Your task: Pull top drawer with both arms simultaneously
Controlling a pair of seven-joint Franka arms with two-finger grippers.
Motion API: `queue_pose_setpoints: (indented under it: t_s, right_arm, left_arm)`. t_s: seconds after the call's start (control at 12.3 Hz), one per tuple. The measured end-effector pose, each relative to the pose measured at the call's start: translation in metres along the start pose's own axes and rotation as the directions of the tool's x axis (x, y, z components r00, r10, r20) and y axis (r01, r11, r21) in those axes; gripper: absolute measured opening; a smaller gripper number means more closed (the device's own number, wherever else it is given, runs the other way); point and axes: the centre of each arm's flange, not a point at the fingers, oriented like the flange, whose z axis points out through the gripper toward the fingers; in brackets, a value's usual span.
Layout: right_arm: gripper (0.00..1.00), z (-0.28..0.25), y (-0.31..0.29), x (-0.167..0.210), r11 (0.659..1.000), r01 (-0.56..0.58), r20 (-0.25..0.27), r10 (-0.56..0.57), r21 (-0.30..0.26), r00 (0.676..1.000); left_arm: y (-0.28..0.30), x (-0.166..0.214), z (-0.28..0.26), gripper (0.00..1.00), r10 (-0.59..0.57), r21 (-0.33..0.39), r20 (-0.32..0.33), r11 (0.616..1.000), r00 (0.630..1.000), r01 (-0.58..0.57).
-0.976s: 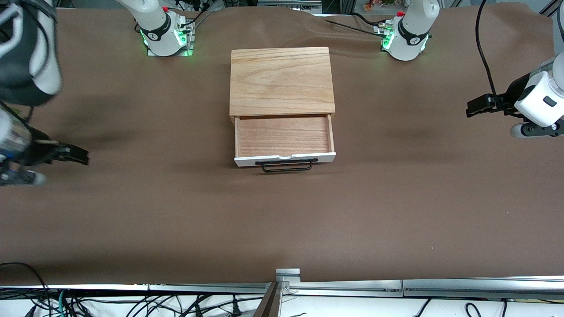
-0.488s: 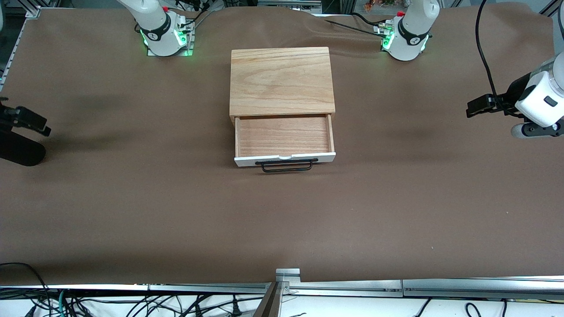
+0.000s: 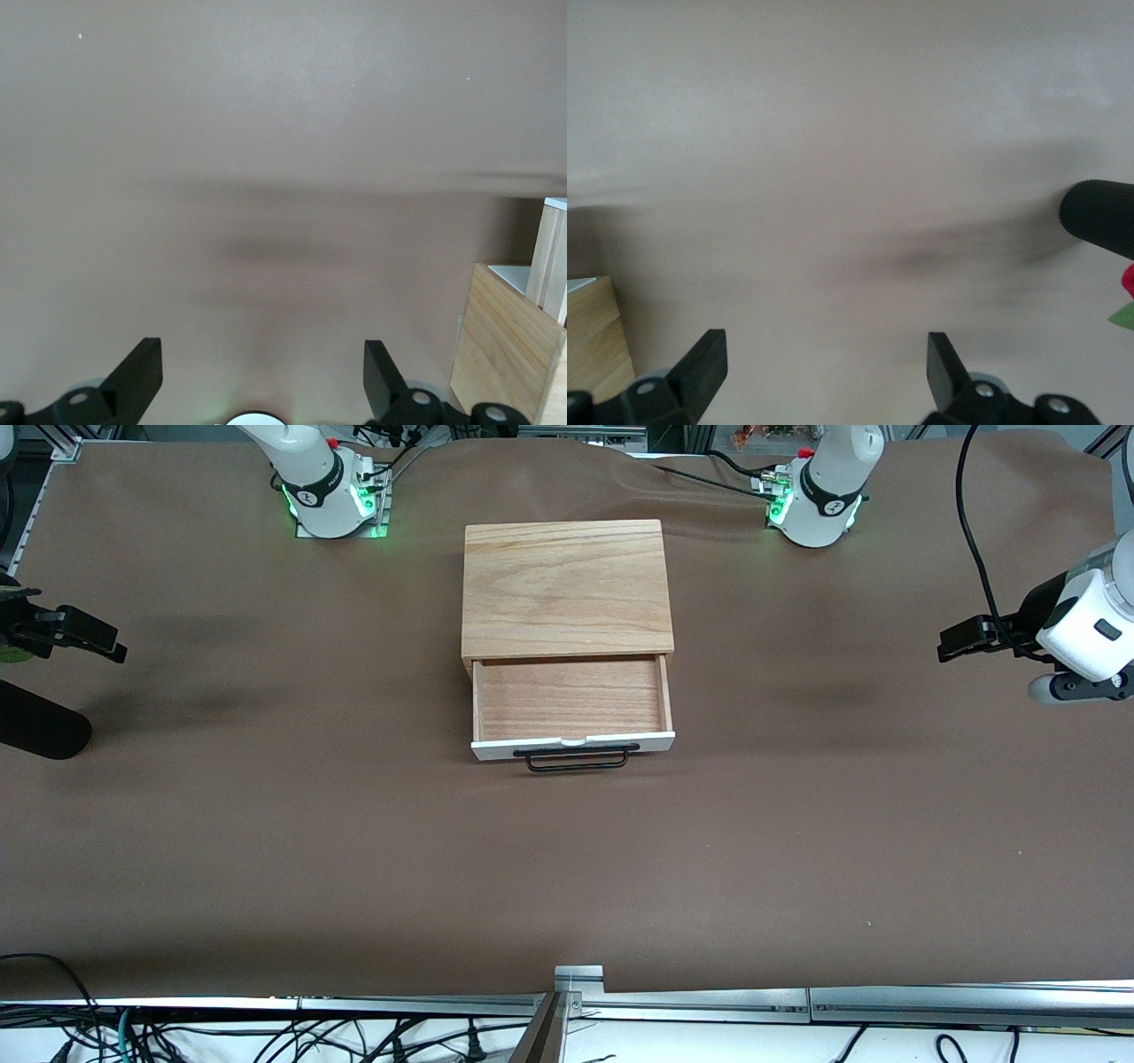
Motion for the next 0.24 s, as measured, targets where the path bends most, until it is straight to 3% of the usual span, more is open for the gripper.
queue_pose_setpoints:
  t_s: [0.24]
  right_arm:
    - [1.0,0.0007,0.0001,0.0004,1.0,0.0,0.001,0.0,0.0,1.0]
  left_arm:
    - [0.001,-0.0001,0.0,1.0,-0.002,0.0,0.0,1.0,1.0,0.002]
